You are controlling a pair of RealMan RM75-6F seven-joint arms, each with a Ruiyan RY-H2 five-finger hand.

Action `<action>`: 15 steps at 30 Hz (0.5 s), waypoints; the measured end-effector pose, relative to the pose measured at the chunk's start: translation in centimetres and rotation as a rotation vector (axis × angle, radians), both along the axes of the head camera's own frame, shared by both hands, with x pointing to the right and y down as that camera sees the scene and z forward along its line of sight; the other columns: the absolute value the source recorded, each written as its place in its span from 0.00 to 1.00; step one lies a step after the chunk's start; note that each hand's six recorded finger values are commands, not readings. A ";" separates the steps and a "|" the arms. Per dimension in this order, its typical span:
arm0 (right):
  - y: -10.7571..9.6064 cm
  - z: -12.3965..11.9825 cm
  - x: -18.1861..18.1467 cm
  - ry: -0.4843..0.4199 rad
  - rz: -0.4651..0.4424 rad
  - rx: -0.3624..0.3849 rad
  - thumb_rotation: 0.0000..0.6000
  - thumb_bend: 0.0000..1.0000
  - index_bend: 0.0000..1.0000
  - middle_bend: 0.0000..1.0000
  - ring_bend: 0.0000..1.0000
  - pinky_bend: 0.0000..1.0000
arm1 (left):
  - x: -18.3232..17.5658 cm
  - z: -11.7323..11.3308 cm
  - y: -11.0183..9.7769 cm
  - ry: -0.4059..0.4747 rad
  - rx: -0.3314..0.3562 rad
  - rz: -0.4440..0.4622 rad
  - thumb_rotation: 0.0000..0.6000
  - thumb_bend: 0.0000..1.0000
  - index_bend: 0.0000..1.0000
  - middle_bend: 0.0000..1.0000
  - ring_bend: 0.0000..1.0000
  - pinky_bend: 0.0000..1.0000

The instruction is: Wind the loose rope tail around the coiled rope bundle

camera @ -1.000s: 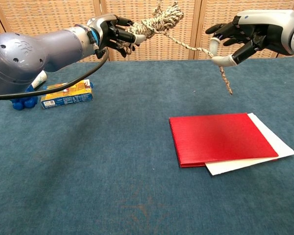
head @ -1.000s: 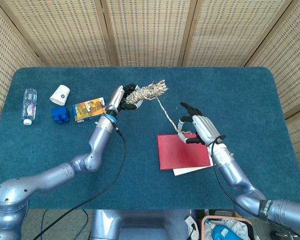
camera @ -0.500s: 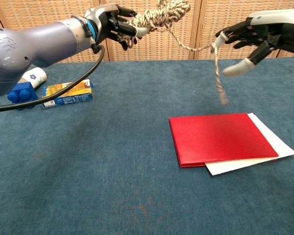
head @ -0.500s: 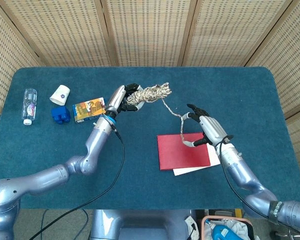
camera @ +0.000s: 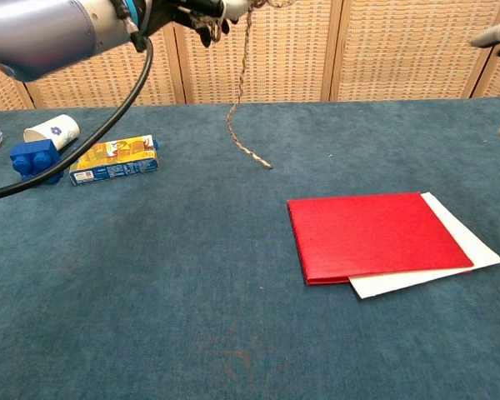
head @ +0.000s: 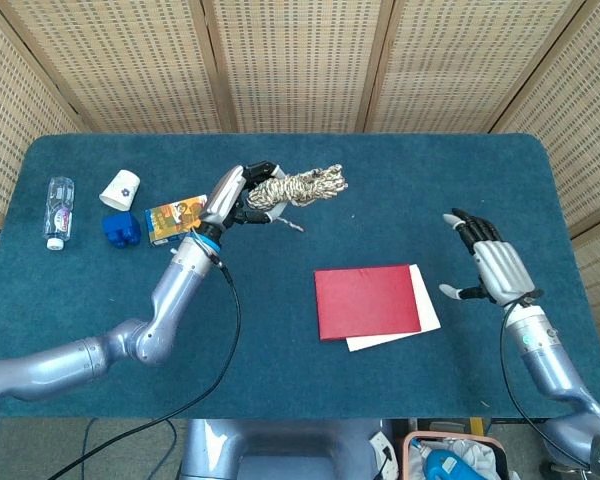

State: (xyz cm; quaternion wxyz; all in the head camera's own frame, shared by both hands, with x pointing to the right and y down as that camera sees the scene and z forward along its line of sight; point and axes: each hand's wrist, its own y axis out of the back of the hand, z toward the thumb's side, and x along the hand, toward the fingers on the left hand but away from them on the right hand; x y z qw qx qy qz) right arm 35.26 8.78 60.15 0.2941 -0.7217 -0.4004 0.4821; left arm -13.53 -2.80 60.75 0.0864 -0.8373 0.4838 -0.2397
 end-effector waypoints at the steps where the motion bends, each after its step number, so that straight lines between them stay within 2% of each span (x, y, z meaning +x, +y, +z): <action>1: 0.2 0.2 0.9 0.025 -0.002 0.013 1.00 0.00 0.04 0.00 0.00 0.00 | -0.1 -0.3 0.0 -0.002 0.005 0.001 1.00 0.56 0.81 0.61 0.53 0.63; 7: 2.7 0.7 6.3 0.174 -0.016 0.104 1.00 0.00 0.04 0.00 0.00 0.00 | -0.9 -1.8 0.2 -0.012 0.026 0.005 1.00 0.56 0.81 0.62 0.53 0.63; 11: 5.1 0.5 8.2 0.223 -0.013 0.130 1.00 0.00 0.04 0.00 0.00 0.00 | -1.2 -2.9 0.3 -0.024 0.043 0.020 1.00 0.56 0.81 0.62 0.53 0.63; 15: 6.4 0.0 8.9 0.250 -0.015 0.142 1.00 0.00 0.04 0.00 0.00 0.00 | -1.4 -3.5 0.3 -0.040 0.055 0.031 1.00 0.56 0.81 0.62 0.53 0.63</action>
